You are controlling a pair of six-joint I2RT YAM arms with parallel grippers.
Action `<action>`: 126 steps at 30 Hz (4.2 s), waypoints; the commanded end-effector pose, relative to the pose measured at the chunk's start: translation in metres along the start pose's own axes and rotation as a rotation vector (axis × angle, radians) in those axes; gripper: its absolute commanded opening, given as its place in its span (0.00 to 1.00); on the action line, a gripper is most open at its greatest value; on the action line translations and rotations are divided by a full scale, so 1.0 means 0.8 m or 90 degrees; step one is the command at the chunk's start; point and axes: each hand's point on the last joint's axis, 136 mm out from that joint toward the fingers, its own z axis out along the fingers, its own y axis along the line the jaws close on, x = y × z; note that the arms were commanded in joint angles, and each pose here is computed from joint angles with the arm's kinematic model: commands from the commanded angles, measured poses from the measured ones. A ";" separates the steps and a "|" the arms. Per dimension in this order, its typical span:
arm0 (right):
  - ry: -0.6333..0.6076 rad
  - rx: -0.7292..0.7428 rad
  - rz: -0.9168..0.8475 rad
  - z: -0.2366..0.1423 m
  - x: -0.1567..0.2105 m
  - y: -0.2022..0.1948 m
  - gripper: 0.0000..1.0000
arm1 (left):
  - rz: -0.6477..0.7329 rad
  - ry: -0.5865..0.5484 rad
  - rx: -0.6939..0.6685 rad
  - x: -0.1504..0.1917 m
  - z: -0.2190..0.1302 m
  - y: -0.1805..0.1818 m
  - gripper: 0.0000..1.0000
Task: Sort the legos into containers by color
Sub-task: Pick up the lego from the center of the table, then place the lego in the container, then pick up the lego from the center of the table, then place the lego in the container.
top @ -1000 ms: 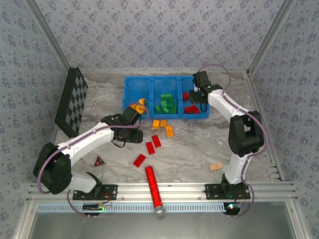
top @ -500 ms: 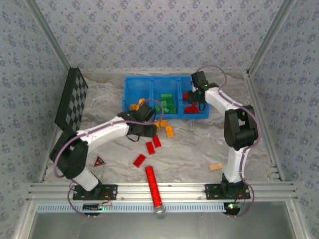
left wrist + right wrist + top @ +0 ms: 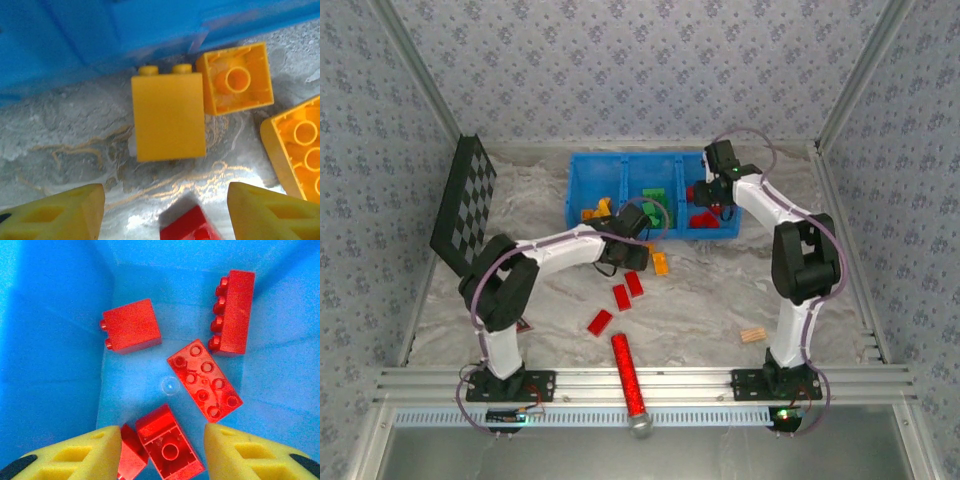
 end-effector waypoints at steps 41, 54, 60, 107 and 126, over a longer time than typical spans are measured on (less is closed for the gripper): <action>0.030 -0.295 -0.190 -0.122 0.217 0.233 0.58 | -0.048 -0.083 -0.066 0.004 -0.089 0.057 0.25; 0.063 -0.246 -0.258 -0.092 0.234 0.298 0.59 | -0.117 -0.217 -0.100 -0.096 -0.152 0.124 0.25; 0.078 -0.169 -0.232 -0.073 0.231 0.283 0.59 | -0.137 -0.223 -0.123 -0.139 -0.129 0.155 0.25; 0.091 -0.075 -0.157 -0.123 0.187 0.203 0.26 | -0.152 -0.169 -0.059 -0.144 -0.125 0.137 0.63; -0.059 -0.020 0.038 -0.107 0.030 -0.005 0.24 | -0.101 -0.082 -0.002 -0.023 -0.125 0.015 0.64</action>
